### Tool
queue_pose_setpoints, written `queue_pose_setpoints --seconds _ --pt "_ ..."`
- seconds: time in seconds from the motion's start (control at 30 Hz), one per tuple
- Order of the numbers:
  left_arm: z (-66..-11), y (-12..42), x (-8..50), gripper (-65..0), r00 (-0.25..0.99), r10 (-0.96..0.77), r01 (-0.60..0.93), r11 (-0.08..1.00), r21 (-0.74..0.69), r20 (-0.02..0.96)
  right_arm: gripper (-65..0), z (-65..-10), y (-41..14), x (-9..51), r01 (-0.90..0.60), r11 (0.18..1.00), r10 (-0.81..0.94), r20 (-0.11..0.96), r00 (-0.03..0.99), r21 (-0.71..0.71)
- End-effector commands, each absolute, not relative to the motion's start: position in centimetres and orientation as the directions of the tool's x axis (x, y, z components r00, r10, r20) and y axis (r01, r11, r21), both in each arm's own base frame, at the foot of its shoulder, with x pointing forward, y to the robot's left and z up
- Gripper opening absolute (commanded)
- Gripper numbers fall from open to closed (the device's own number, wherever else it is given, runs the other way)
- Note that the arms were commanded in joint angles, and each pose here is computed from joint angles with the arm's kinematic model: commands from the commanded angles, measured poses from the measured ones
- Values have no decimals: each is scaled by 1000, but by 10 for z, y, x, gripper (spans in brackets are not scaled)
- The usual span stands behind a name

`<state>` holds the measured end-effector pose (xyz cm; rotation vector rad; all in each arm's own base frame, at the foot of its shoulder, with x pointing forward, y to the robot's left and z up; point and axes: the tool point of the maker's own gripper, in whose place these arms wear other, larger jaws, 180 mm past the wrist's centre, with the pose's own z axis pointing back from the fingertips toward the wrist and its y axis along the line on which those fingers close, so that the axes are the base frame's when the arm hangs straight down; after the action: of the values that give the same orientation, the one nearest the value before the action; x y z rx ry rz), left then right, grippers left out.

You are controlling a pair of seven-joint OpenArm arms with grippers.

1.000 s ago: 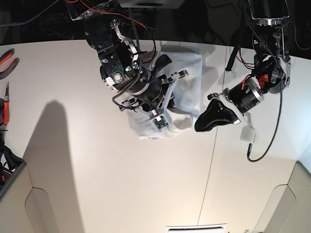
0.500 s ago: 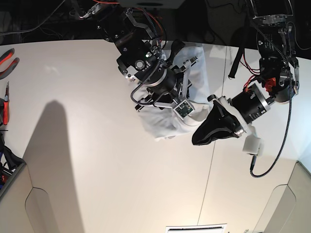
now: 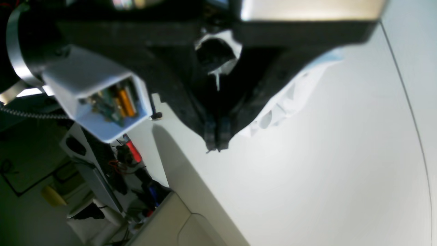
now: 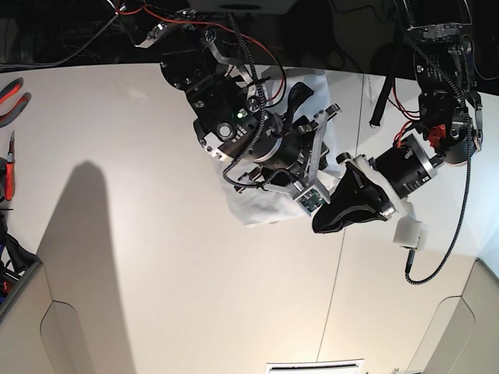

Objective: Layout the t-shirt on the table in an organized manner, then fold the t-shirt properly
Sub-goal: 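Release with the left gripper and lift the bundled shirt with the right gripper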

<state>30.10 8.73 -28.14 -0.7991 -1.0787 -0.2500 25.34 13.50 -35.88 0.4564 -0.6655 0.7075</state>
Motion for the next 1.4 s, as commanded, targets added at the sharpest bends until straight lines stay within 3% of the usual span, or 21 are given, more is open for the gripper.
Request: queue_pose_setpoints --seconds 0.0,0.17,0.53,0.73,0.77,0.87,0.9,1.03,1.2,1.3,1.37 --pt "-264 87 306 -650 426 207 575 689 -441 880 -509 -339 149 256 -747 640 412 741 530 179" --pt "-254 102 318 -650 383 204 559 725 -402 901 -509 -331 163 244 -791 562 400 758 515 241" --pt "-227 191 333 -650 225 268 378 862 -337 937 -509 -290 190 232 -890 344 349 839 417 299" --pt "-228 203 330 -650 221 265 348 877 -330 939 -507 -280 194 236 -907 315 347 855 386 281" --pt "-228 203 330 -650 223 264 348 877 -330 938 -477 -281 194 234 -912 305 356 856 375 273" --pt "-228 203 330 -650 224 264 348 878 -330 938 -300 -289 190 234 -918 314 396 846 357 240" --pt "-228 203 330 -650 224 264 348 878 -330 938 -283 -289 190 233 -918 314 397 845 359 242" --pt "-228 203 330 -650 224 263 348 878 -329 938 -284 -282 195 227 -914 280 359 851 382 292" --pt "-231 204 330 -650 230 252 342 884 -320 940 -285 -260 206 208 -915 154 280 872 403 373" --pt "-232 204 330 -650 233 248 339 886 -317 940 -286 -260 206 217 -924 186 289 880 377 335" --pt "-232 204 330 -650 234 248 339 886 -317 940 -321 -263 201 234 -921 264 287 889 358 286"
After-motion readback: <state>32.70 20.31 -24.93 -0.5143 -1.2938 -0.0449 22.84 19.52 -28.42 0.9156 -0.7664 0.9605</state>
